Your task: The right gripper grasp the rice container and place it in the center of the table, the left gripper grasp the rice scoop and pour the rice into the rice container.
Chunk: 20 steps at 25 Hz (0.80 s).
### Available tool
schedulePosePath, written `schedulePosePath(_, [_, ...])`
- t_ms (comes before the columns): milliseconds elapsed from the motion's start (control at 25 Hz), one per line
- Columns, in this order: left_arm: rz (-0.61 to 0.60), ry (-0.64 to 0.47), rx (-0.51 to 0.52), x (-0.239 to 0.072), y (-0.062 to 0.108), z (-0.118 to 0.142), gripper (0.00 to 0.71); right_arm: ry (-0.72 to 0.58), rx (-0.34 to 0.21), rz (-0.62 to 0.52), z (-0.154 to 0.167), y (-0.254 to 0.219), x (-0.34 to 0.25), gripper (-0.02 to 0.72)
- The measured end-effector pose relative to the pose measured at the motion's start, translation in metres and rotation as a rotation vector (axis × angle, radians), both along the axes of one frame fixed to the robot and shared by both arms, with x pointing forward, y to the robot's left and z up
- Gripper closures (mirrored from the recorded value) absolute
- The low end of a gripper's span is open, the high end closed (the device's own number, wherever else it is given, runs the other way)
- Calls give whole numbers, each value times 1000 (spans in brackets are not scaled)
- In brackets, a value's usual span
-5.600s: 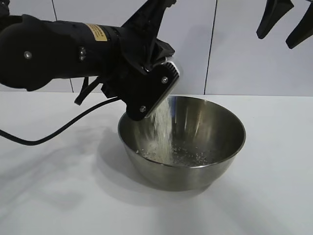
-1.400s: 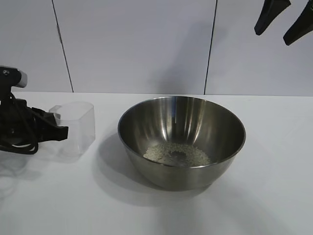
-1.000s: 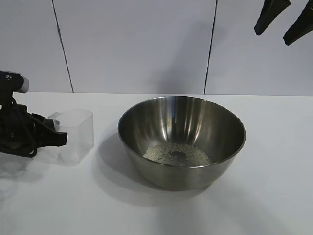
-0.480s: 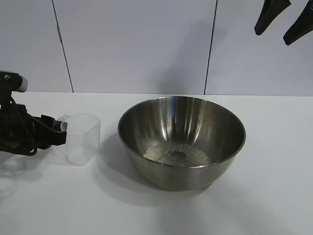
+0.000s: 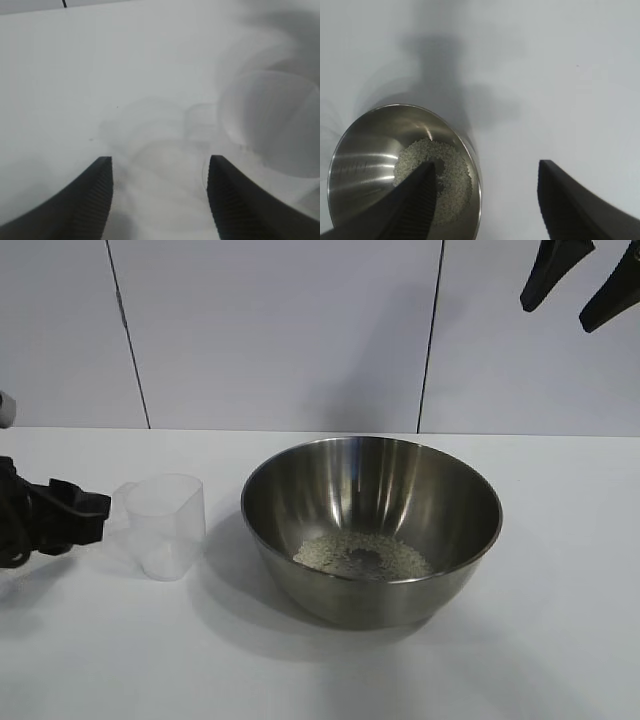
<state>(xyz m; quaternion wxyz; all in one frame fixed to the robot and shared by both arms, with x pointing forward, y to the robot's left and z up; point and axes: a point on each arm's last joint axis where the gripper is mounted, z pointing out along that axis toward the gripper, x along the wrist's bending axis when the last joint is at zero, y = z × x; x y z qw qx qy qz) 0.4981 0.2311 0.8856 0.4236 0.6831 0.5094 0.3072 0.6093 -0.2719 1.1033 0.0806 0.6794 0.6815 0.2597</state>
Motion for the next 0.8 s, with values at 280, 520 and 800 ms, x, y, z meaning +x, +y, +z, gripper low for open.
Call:
schedulePosePath(280, [149, 148, -125, 1, 10, 64, 295, 4, 0, 1, 0, 0, 0, 295])
schedulePosePath(520, [183, 315, -86, 24, -6, 146, 295, 10, 0, 3, 0, 0, -1, 295])
schedulePosePath(800, [-6, 484, -79, 50, -50, 195, 293, 53, 27, 22, -1, 3, -5, 295])
